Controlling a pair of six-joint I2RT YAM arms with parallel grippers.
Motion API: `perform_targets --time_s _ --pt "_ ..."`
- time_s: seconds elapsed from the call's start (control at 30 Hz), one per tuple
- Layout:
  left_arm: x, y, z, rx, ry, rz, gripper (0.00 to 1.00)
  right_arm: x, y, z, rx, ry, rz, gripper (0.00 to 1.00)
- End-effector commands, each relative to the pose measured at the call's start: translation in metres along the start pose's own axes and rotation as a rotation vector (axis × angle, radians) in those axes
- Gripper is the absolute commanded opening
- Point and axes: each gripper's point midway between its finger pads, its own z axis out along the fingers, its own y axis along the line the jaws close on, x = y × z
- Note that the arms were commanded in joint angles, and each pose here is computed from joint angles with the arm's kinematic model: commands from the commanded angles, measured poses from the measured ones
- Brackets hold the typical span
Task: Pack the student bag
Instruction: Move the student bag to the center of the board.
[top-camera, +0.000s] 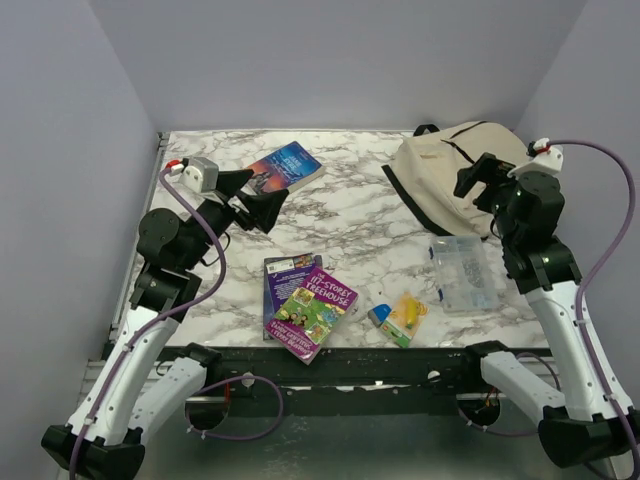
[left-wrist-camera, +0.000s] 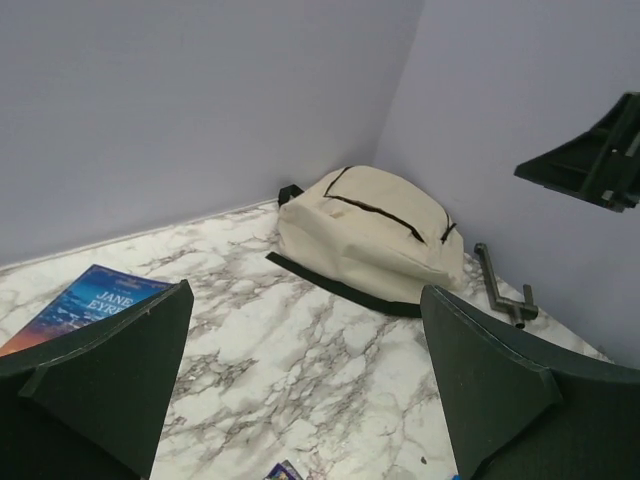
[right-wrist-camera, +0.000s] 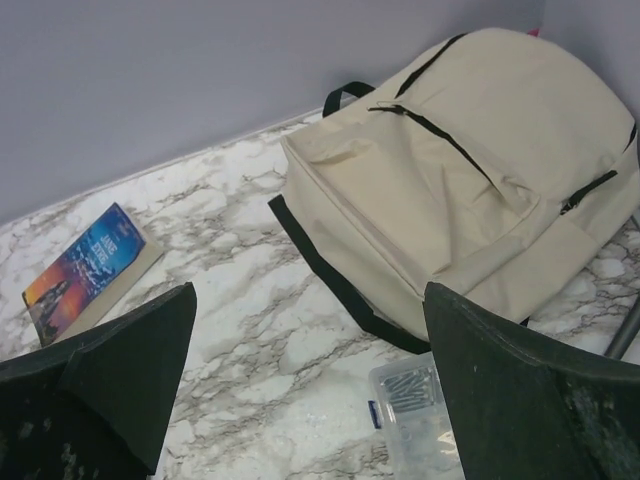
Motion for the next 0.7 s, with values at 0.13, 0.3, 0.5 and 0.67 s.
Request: perform_targets --time_s 0.13,0.3,0.5,0.67 --pt "0.008 -0.010 0.006 0.032 0.019 0.003 0.99 0.037 -0.004 0.031 0.042 0.086 0.033 1.00" --pt "0.019 -0.014 0.011 0.049 0.049 -0.018 0.99 0.072 -0.009 0.055 0.082 0.186 0.016 1.00" --pt "0.032 -0.016 0.018 0.069 0.092 -0.050 0.99 0.115 -0.023 0.088 0.149 0.273 0.012 1.00" --pt "0.043 -0.019 0.024 0.086 0.129 -0.085 0.99 0.134 -0.046 0.119 0.180 0.304 0.009 1.00"
